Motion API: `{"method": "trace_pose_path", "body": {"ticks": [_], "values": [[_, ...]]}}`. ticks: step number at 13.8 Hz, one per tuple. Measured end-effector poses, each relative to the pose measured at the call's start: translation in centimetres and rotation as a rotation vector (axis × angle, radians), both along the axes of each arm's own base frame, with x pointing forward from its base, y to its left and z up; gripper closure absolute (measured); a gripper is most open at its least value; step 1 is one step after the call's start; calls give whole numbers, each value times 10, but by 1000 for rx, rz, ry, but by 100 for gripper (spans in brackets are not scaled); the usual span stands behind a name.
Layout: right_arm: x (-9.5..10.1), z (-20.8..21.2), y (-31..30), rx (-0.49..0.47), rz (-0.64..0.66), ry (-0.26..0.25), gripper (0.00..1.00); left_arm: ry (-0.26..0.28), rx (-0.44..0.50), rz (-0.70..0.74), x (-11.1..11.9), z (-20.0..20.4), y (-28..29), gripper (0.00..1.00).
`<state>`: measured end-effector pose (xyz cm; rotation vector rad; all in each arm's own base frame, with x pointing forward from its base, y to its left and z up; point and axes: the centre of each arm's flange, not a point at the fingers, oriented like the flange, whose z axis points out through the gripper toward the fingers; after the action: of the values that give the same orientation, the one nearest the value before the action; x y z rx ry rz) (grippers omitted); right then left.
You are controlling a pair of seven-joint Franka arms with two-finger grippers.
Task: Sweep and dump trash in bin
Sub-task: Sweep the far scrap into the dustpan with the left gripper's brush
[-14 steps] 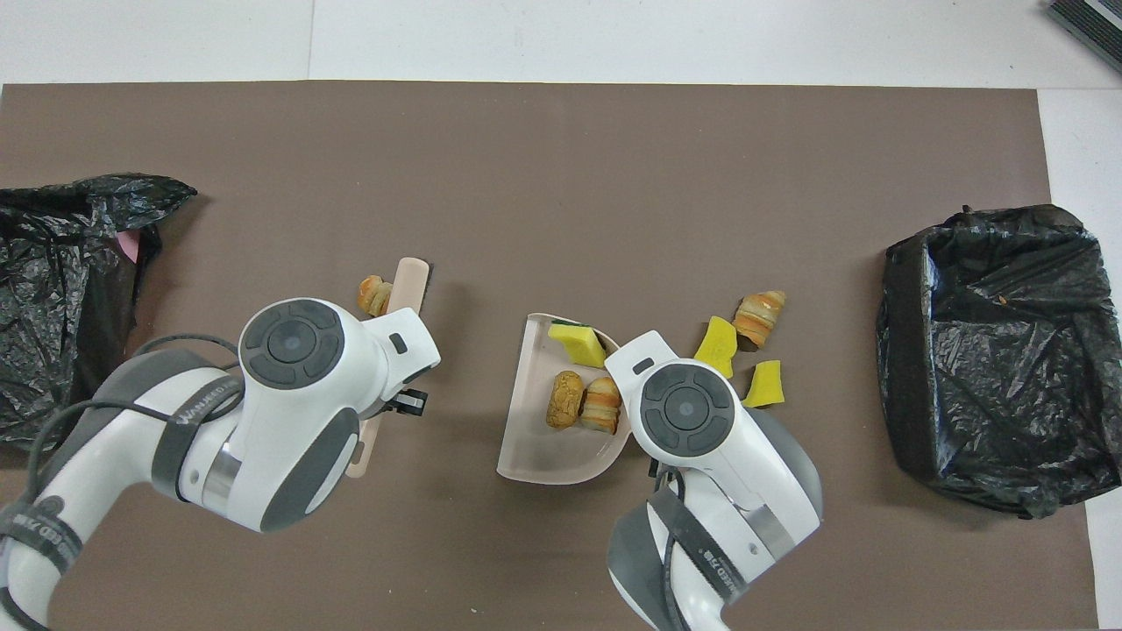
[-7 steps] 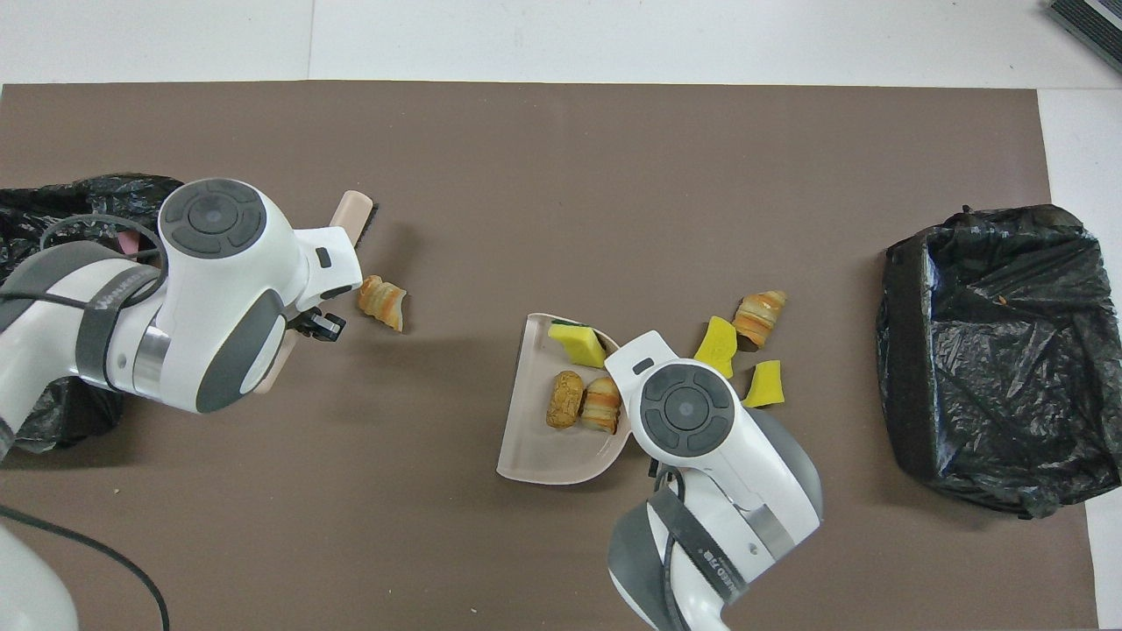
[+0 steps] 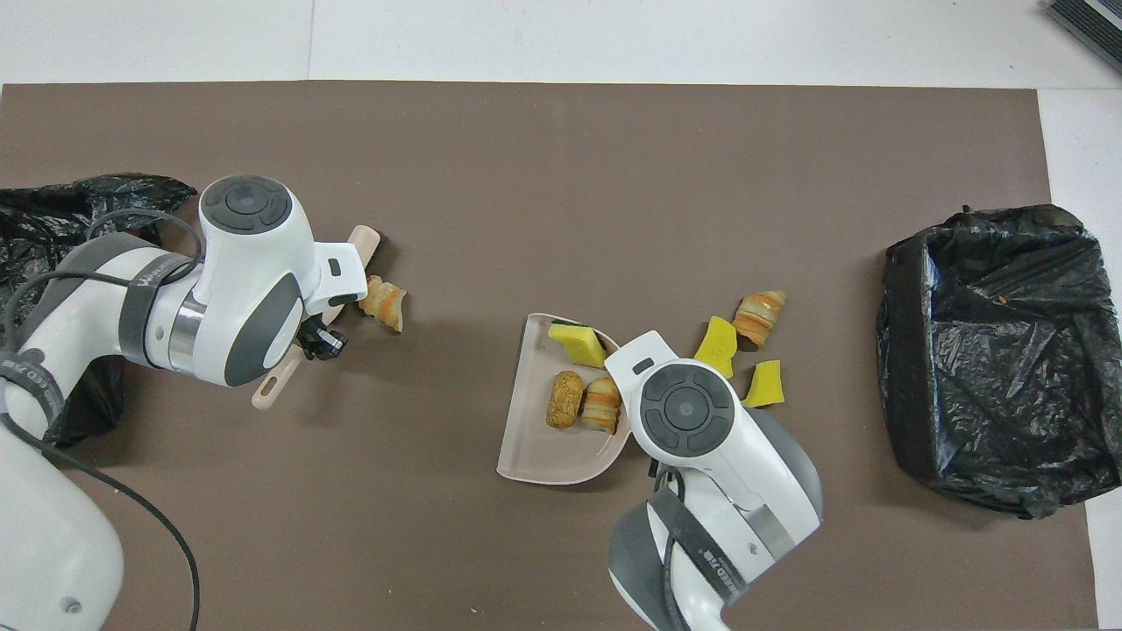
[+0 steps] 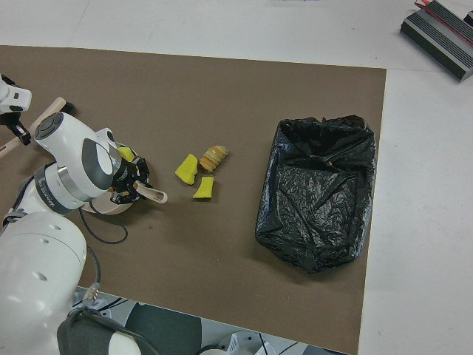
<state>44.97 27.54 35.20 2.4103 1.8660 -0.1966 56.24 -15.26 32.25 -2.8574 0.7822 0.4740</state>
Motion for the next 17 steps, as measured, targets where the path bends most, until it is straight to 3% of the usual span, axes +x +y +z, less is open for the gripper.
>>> {"method": "trace_pose_path", "body": {"ticks": [5,10,13,17], "values": [[0,0,0,0,0,0,68,135,-93,66,-46,-5,-47,74],[0,0,0,0,-5,-1,68,234,-158,131,-125,-9,-137,74],[0,0,0,0,-6,-1,68,239,-167,171,-175,-4,-193,74],[0,0,0,0,-7,-1,68,232,-168,185,-181,1,-201,74]]}}
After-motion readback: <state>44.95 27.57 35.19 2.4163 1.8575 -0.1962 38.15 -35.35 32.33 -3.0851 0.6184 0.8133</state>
